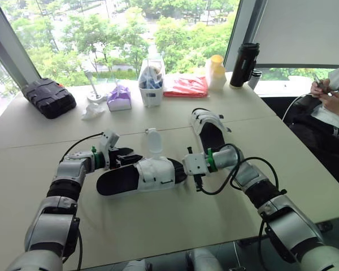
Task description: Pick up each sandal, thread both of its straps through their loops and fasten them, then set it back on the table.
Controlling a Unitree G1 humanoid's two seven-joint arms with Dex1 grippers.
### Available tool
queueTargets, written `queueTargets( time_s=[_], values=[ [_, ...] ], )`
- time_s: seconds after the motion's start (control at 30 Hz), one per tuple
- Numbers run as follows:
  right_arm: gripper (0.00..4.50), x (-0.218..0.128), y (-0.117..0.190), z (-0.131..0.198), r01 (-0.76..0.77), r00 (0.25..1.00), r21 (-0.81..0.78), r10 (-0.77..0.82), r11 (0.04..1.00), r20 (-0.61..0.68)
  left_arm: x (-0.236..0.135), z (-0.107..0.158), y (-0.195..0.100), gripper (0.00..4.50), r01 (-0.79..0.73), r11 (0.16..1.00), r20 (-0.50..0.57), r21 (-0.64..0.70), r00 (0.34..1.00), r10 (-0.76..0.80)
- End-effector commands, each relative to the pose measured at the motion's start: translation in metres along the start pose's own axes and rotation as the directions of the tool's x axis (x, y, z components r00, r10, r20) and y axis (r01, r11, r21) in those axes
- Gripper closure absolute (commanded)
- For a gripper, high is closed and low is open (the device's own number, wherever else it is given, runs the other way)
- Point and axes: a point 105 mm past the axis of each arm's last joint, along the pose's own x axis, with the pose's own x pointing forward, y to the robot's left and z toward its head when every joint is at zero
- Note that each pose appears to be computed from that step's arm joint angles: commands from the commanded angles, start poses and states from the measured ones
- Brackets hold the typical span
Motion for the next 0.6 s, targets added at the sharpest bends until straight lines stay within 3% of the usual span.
queueTargets(
  time_s=[0.03,0.13,0.27,0.47,0.6],
  values=[
    [4.5,0.005,0.012,-0.013,-0.049,0.997,0.036,0.051,0.998,-0.051,-0.003,0.022,0.002,0.92,0.003,0.999,0.114,-0.046,0.994,0.002],
    [4.5,0.004,0.012,-0.013,-0.048,0.997,0.035,0.05,0.998,-0.053,-0.008,0.051,-0.01,0.92,0.13,0.981,0.292,-0.147,0.953,-0.082],
    [4.5,0.004,0.012,-0.014,-0.049,0.997,0.035,0.051,0.998,-0.055,-0.01,0.064,-0.013,0.92,0.19,0.956,0.359,-0.226,0.928,-0.099],
    [4.5,0.004,0.012,-0.013,-0.047,0.997,0.037,0.049,0.998,-0.054,-0.001,0.062,-0.033,0.92,0.313,0.908,0.336,-0.278,0.917,-0.213],
    [4.5,0.004,0.013,-0.012,-0.047,0.998,0.035,0.048,0.998,-0.049,0.014,0.048,-0.042,0.92,0.32,0.899,0.249,-0.299,0.936,-0.25]
  ],
)
